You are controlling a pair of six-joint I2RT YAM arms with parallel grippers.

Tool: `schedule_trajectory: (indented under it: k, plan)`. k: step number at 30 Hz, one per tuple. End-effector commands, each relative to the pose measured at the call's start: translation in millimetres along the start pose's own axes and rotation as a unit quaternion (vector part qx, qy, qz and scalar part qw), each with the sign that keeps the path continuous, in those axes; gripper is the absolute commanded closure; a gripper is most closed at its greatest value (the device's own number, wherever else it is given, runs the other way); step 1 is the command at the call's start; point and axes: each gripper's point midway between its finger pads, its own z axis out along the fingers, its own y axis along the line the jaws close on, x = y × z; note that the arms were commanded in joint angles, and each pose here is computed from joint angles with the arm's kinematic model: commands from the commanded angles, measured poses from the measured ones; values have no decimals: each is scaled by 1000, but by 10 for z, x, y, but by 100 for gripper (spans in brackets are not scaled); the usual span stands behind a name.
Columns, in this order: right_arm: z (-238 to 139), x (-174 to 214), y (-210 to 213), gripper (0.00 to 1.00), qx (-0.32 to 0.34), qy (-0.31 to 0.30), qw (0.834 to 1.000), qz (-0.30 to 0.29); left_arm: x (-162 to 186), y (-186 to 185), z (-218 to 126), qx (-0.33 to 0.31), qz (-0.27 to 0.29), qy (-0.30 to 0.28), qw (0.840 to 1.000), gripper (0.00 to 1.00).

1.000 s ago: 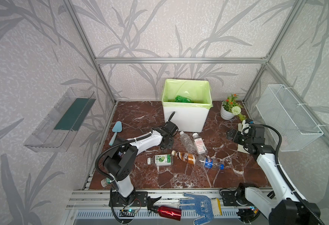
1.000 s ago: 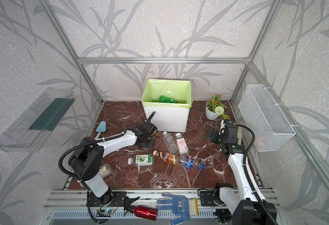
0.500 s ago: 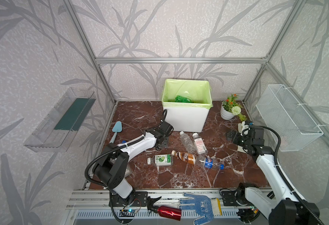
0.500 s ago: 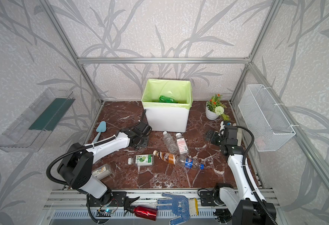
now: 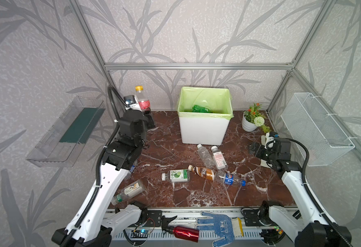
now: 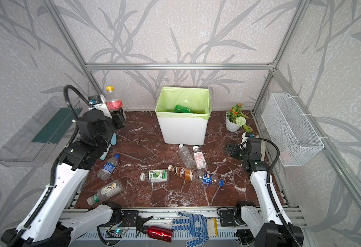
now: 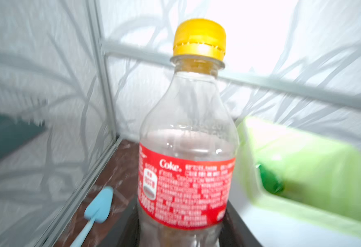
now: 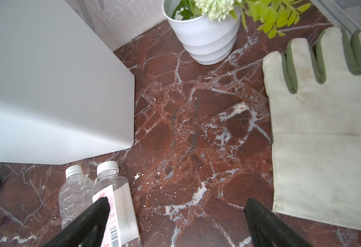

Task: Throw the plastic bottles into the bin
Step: 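Lift the Coke bottle with the left gripper over the bin and release it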

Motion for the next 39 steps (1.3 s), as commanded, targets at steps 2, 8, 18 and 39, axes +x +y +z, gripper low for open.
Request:
schedule_trajectory:
  k: [2,8,18,39]
  plan:
    - [-130,-179,156,1,-32,-34,999,6,20,-742,400,120,19,22,992,54]
    - [-189,-201,235,0,-50,-39,998,8,965,-1977,815,232,103,172,952,34]
    - [-248,-125,190,0,-40,-37,999,1,-132,-1737,183,252,47,-29,966,1]
    - [-92,181,905,5,-121,8,989,-81,1178,-207,59,44,22,92,995,1]
